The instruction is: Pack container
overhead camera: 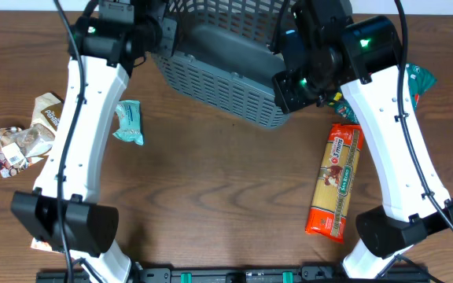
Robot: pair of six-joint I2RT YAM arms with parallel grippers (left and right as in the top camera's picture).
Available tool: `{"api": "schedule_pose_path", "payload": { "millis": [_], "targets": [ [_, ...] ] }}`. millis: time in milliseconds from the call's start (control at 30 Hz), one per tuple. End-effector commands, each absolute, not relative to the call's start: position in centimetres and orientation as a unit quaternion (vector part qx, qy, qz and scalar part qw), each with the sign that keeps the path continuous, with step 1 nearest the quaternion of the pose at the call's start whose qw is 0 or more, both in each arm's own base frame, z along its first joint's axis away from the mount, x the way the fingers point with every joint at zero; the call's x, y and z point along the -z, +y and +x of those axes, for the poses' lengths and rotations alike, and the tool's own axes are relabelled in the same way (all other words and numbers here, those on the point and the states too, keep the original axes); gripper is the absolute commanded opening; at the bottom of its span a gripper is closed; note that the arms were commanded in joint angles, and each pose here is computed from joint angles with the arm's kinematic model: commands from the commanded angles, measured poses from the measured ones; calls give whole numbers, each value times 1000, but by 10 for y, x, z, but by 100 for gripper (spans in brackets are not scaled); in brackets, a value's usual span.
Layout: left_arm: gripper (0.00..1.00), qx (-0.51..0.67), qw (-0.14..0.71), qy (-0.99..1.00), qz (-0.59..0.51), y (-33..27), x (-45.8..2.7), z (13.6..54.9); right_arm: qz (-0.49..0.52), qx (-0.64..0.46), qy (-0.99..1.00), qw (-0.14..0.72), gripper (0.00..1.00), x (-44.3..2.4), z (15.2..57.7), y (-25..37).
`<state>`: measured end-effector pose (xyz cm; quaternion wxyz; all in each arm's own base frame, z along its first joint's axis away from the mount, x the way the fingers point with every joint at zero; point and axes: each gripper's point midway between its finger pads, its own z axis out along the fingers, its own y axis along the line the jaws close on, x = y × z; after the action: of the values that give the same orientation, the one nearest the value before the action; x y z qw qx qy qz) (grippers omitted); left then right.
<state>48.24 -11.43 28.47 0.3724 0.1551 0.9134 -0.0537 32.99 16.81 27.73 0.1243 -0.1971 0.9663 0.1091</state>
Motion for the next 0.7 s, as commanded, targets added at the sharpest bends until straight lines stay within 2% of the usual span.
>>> {"api": "schedule_pose_path", "payload": {
  "millis": [0,367,667],
  "targets": [
    [9,47,373,912,166,-115,-283,487,-216,-122,962,112,1,-277,322,174],
    [9,46,366,914,166,-115,-278,487,-238,-160,954,83,1,-277,301,196],
    [9,45,331,928,167,-112,-265,474,-237,-101,963,76,1,-261,306,180]
  ]
}}
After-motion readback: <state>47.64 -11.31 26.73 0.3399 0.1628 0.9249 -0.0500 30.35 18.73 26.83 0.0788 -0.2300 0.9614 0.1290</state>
